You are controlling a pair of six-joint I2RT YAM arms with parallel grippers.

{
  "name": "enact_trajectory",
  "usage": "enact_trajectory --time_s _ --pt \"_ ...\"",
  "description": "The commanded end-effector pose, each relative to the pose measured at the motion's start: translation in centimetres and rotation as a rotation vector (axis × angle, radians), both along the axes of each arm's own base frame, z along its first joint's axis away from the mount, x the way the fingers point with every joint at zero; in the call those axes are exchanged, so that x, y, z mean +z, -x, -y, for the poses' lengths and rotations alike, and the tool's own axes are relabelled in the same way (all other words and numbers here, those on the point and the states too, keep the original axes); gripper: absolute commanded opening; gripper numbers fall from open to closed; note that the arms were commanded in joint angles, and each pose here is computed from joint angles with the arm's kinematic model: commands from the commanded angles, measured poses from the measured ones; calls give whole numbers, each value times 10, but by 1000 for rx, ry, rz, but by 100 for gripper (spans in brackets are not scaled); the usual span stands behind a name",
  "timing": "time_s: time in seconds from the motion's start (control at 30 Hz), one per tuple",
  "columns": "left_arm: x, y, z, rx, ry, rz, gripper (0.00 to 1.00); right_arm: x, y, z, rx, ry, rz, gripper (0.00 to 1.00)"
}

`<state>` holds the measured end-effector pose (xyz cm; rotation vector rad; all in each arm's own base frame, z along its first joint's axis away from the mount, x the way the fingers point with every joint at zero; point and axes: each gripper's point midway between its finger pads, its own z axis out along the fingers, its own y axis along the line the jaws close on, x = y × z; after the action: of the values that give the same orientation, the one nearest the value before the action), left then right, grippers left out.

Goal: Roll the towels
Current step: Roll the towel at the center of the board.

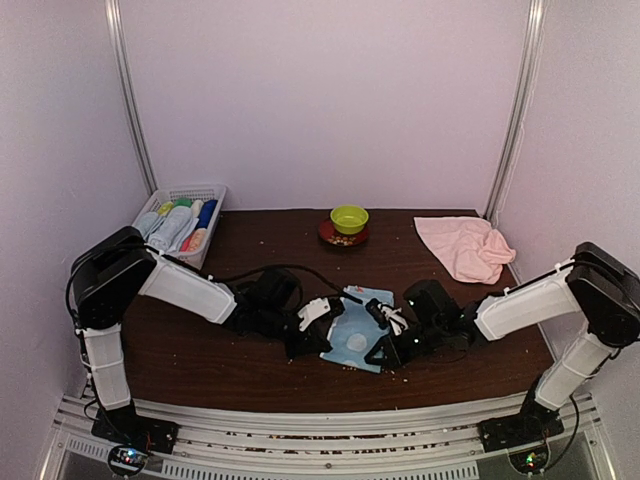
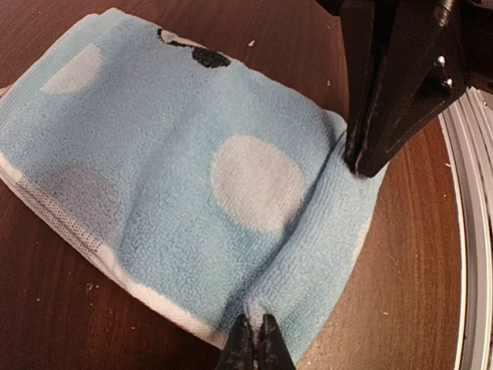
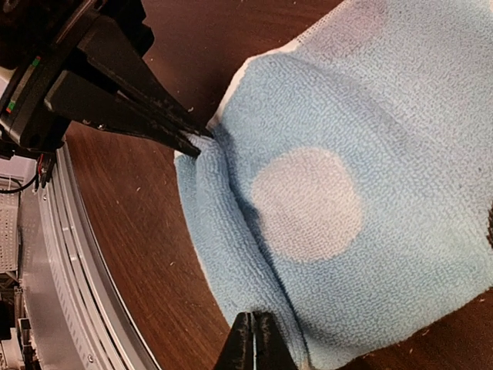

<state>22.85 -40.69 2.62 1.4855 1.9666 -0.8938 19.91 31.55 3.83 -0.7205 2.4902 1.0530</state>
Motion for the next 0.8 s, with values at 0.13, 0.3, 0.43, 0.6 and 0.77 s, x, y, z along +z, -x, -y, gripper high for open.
enact_trajectory --time_s 0.13,0.3,0.43,0.6,0.77 --pt "-24 4 -12 18 -82 -20 0 -25 -10 11 -54 52 -24 5" --pt "-24 3 -16 34 -97 -12 11 -39 -10 15 -58 93 -42 4" --pt "-9 -2 -24 65 -88 54 44 -41 -10 16 -56 105 -42 4" --pt "23 -8 -32 52 -63 268 86 -40 -9 17 -50 110 -45 4" --pt "38 0 -38 0 -105 555 98 -42 -5 16 -33 103 -71 4"
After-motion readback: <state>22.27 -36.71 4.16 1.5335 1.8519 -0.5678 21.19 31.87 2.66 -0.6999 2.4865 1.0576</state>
